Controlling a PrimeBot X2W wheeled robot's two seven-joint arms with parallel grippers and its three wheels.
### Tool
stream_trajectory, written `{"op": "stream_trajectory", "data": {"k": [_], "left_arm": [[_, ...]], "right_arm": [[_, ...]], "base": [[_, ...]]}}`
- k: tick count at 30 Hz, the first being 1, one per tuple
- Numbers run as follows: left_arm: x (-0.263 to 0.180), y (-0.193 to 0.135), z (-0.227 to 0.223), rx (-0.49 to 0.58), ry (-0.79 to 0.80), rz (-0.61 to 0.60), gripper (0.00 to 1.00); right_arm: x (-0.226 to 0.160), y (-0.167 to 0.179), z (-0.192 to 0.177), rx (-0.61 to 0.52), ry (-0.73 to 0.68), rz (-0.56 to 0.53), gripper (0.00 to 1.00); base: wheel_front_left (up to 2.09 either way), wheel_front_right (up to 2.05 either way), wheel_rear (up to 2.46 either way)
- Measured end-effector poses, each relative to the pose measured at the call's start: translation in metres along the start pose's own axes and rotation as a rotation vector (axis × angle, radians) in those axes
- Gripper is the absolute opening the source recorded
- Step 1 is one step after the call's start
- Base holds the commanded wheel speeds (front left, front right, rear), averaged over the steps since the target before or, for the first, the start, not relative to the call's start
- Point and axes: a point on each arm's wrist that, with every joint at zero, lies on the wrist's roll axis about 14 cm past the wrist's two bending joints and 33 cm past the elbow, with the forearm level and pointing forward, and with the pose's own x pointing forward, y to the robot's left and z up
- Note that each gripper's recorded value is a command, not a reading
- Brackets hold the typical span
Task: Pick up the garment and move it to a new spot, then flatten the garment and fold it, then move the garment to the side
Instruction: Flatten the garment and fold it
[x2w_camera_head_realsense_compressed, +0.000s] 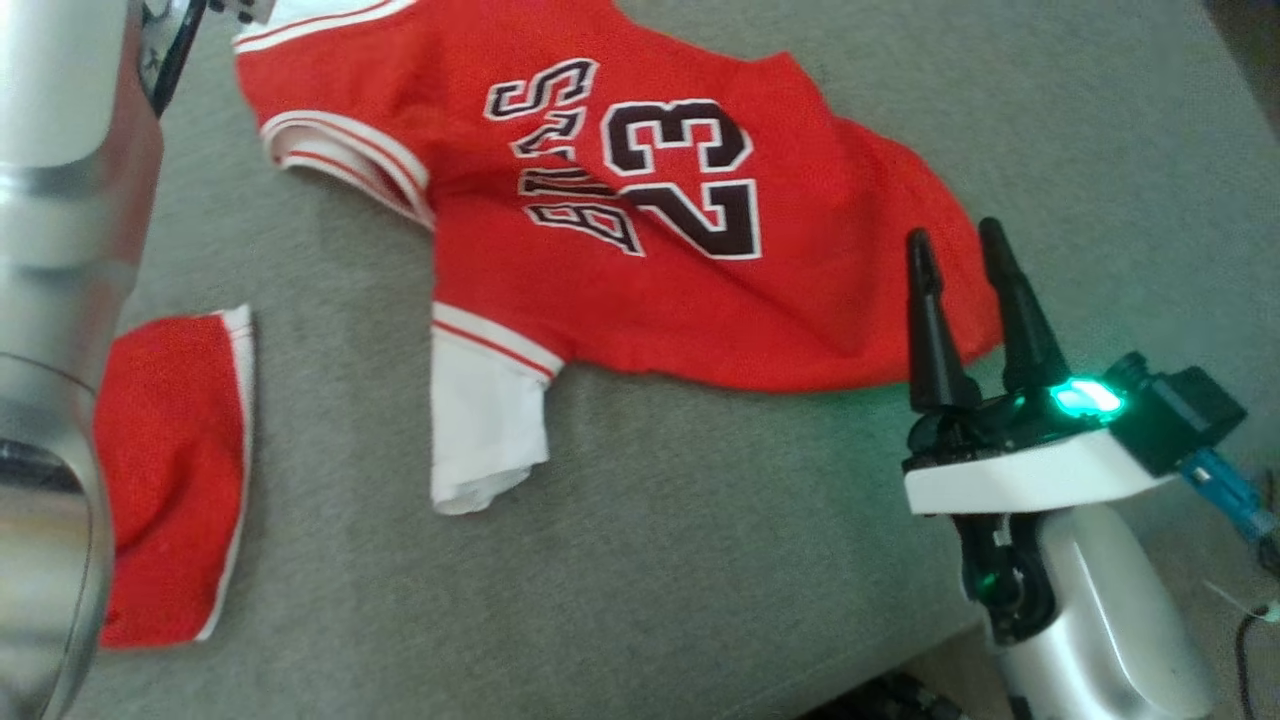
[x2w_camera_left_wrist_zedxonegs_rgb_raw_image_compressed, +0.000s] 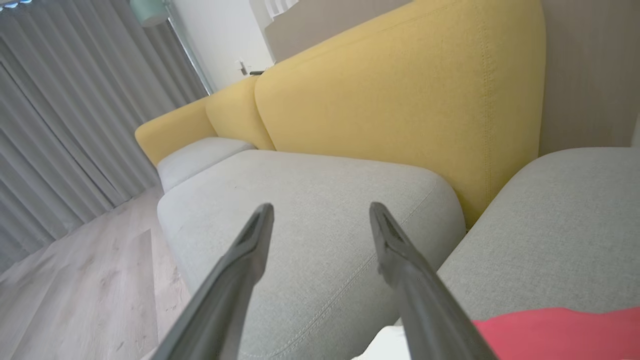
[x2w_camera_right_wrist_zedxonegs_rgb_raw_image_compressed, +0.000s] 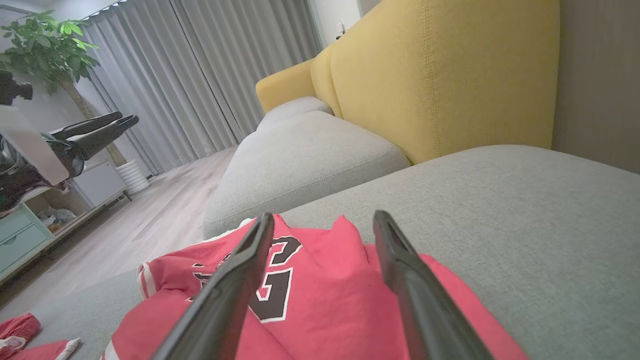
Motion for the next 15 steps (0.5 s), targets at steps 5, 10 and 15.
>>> {"op": "stream_trajectory", "data": {"k": [5,10,15], "left_arm": [[-0.019,0.008,0.013,-0.015,-0.067,0.023,1.00],[-0.055,-0.005,-0.003,-0.071,-0.065,0.024,1.00],[-0.098,-0.009,-0.030,-0.161,-0.028,0.094,1.00]], "right_arm": [[0.008,0.003,0.004,-0.014,-0.020,0.015,1.00],[0.015,0.009,0.010,-0.039,-0.041,0.039,1.00],[0.020,0.017,0.015,-0.050,-0.061,0.062,1.00]], "base": [[0.00,0.00,0.00],[0.00,0.00,0.00],[0.00,0.00,0.00]]}}
